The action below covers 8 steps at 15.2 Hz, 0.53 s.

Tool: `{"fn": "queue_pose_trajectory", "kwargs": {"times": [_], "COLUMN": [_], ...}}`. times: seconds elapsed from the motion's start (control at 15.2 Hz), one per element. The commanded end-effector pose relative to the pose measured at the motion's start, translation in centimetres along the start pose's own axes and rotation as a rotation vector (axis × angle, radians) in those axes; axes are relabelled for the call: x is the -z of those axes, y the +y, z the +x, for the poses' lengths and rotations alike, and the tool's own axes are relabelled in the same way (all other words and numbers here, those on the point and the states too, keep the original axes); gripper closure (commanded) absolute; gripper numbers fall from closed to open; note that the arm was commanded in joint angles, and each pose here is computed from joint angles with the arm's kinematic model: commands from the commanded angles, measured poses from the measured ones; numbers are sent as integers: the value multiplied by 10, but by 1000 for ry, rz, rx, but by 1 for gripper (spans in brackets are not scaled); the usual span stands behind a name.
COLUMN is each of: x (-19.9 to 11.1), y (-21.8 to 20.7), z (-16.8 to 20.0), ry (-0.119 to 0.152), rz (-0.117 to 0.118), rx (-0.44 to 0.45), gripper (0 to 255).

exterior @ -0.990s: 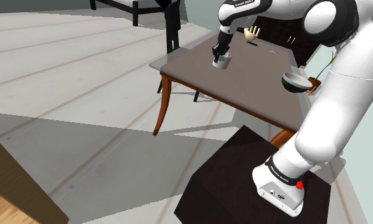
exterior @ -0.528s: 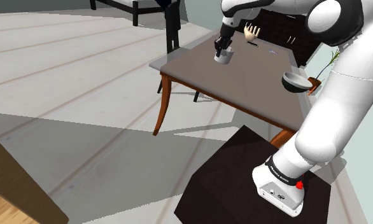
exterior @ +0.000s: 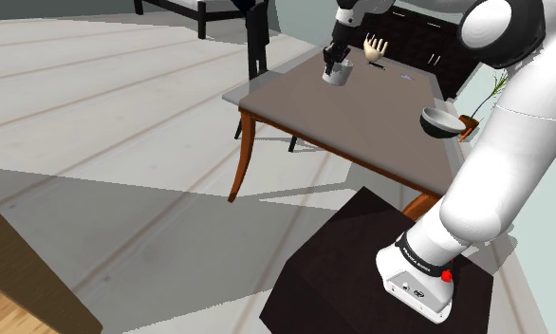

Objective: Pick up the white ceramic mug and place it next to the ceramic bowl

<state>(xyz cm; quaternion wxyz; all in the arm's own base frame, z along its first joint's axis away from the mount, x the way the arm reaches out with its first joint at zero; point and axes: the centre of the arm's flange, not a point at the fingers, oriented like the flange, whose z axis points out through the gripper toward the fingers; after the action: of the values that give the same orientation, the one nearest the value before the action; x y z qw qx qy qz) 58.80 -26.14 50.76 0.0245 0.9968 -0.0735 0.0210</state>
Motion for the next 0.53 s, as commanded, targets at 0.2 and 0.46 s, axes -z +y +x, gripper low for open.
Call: {"fn": "queue_pose_trajectory", "kwargs": {"times": [0.2,0.46], "x": [26,32], "y": [2,22], "z": [1,-33], "ry": [0,0], "rz": [0,0], "rx": [0,0], "gripper": [255,255]}}
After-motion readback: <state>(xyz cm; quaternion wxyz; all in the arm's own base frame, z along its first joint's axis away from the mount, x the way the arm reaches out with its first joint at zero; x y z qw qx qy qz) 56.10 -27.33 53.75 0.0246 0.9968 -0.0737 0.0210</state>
